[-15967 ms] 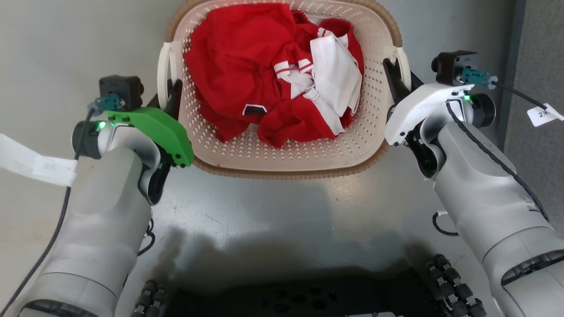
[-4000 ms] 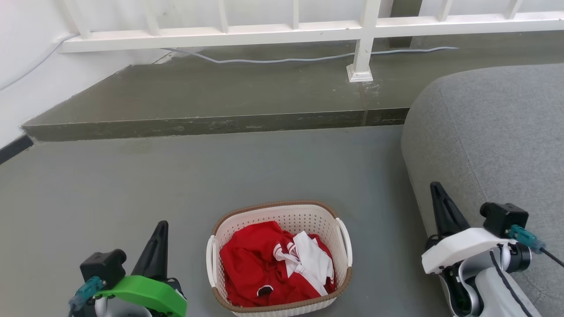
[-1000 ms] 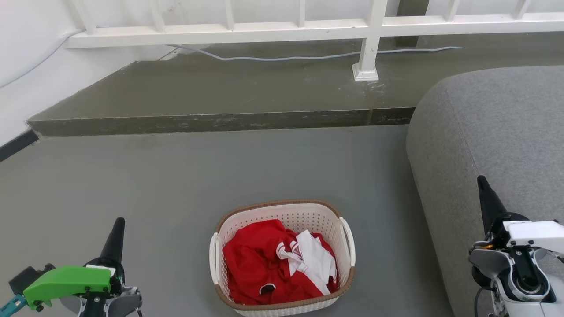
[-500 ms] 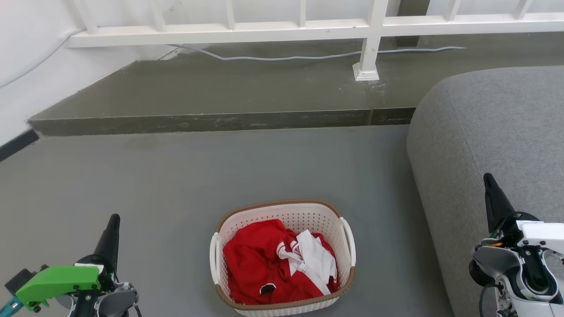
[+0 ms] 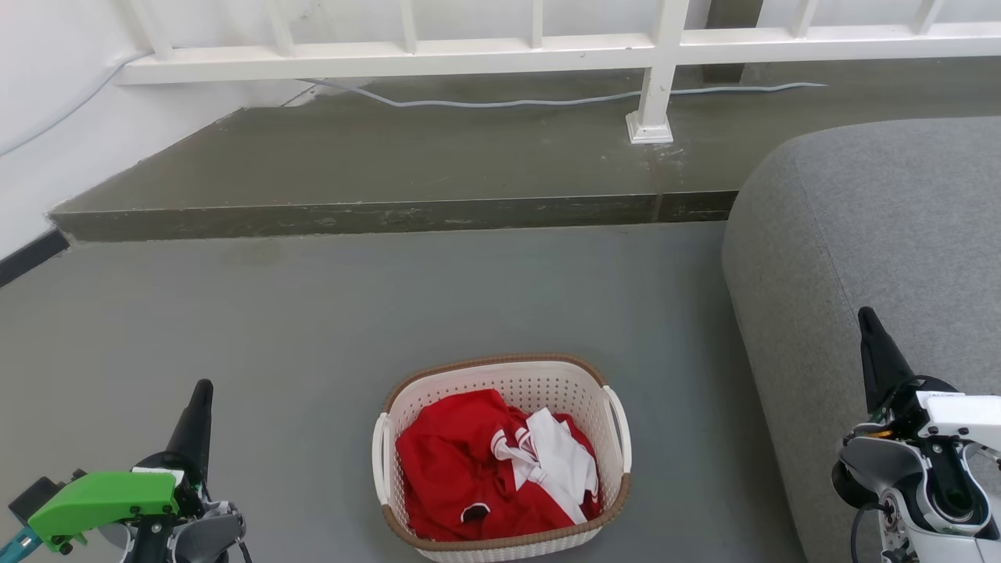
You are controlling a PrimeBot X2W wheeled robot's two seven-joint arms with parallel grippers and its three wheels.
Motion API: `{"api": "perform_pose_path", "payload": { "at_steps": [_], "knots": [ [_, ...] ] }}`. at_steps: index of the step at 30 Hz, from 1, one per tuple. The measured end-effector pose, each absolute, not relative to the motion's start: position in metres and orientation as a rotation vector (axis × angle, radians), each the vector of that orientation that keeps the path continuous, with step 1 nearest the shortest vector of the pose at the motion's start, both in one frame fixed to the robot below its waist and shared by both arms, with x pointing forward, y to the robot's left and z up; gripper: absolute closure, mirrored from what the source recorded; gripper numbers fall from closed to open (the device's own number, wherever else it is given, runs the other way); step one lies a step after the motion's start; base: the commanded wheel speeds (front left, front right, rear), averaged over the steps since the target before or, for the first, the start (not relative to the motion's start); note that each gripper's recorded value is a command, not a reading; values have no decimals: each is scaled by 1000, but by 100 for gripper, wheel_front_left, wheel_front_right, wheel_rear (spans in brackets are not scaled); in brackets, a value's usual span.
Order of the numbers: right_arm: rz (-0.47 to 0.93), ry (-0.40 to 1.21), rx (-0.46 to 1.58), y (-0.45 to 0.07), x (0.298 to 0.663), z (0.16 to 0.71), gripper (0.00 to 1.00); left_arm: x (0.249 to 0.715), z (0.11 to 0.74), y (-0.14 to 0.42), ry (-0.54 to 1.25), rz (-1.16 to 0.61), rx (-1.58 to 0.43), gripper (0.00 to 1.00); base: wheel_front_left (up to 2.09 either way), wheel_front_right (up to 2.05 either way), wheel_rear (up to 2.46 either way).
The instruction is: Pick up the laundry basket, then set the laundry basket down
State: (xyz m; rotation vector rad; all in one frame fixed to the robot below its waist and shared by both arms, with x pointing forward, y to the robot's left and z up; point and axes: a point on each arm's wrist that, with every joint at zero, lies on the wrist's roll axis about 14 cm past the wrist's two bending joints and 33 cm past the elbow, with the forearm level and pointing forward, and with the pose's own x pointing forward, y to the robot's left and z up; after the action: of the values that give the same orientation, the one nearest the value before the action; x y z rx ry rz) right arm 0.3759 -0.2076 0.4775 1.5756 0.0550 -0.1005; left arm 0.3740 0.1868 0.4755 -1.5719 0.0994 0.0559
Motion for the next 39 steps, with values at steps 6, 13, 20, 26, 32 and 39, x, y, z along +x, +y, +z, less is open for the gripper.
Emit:
{"api": "perform_pose_path", "payload": {
  "at_steps": [6, 13, 20, 26, 32, 39],
  "knots": [
    [-100, 55, 1576, -208, 376, 478, 100, 374, 476, 187, 99, 56, -1572, 100, 0, 0, 0],
    [-100, 55, 1575, -207, 376, 478, 100, 374, 476, 187, 99, 56, -1572, 100, 0, 0, 0],
    [-99, 54, 1576, -207, 376, 478, 100, 374, 476, 187, 99, 55, -1572, 100, 0, 0, 0],
    [-99, 54, 1579, -207, 376, 478, 100, 374, 476, 187, 99, 55, -1572, 100, 0, 0, 0],
    [-98, 53, 1580, -207, 376, 478, 100, 374, 476, 187, 99, 55, -1572, 100, 0, 0, 0],
    [-97, 53, 1579, -207, 376, 478, 100, 374, 476, 187, 99, 55, -1573, 100, 0, 0, 0]
  ]
}}
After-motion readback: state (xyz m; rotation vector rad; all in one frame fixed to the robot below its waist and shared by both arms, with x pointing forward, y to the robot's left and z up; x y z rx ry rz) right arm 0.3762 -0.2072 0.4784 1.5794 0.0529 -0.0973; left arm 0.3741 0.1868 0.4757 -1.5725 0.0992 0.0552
